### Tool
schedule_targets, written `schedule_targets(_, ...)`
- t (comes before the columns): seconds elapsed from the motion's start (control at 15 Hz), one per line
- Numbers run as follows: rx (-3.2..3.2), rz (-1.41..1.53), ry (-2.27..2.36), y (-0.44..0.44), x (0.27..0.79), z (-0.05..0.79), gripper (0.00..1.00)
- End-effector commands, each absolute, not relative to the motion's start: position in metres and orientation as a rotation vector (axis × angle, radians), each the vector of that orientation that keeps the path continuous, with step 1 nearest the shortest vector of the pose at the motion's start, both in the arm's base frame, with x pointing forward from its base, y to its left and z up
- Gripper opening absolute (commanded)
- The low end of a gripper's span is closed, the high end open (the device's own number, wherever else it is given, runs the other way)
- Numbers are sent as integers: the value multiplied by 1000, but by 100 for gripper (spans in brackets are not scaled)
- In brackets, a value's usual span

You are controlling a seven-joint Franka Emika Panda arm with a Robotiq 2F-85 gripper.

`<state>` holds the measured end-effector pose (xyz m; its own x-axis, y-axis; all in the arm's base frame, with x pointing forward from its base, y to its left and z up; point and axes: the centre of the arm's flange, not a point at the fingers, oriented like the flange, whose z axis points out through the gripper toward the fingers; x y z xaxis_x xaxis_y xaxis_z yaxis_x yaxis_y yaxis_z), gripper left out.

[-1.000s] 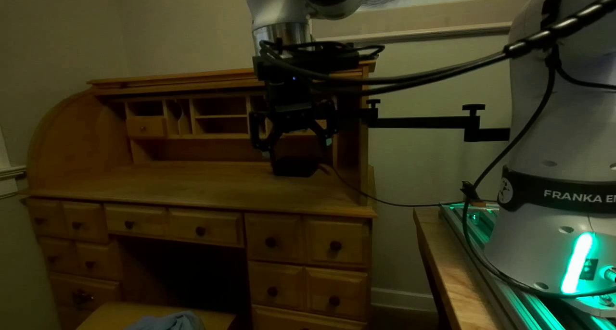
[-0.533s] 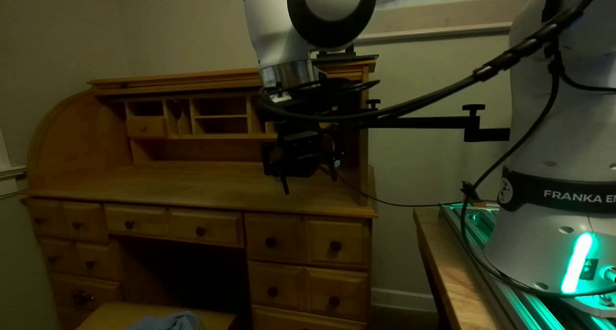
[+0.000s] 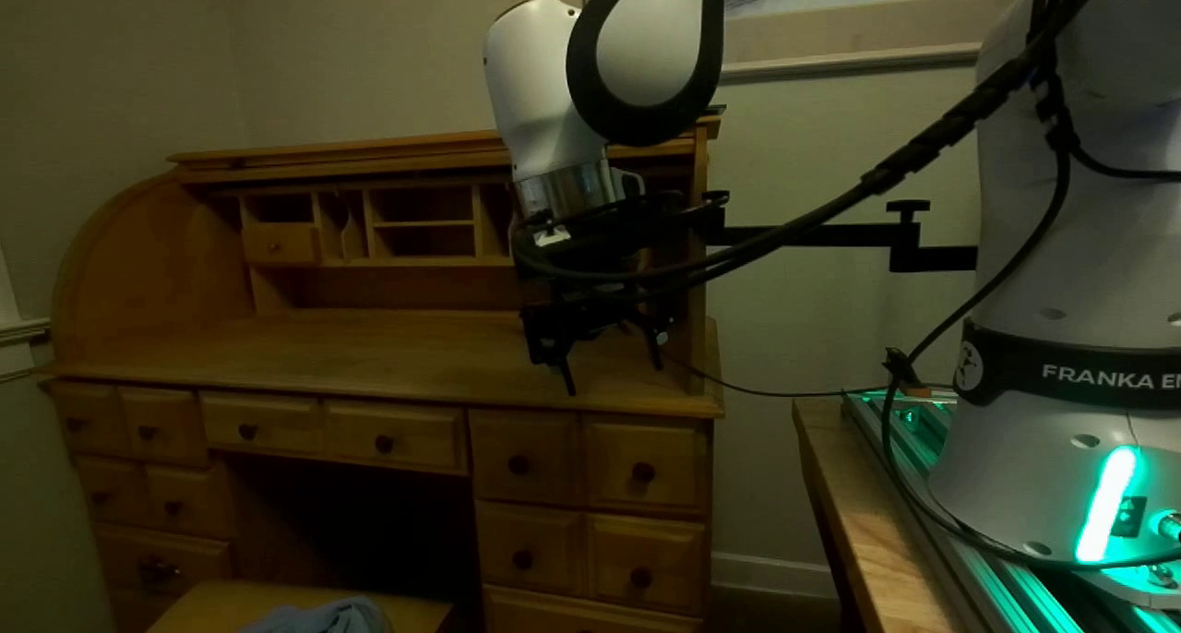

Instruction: Open the topmost drawer on the right.

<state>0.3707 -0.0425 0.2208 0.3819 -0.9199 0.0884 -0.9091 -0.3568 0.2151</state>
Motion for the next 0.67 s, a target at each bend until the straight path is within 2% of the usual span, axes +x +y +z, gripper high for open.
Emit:
schedule_targets(0.0, 2414, -69, -1627, -42, 371, 221, 100)
schedule_targets(0.6, 2367, 58, -1797, -55, 386, 191, 100)
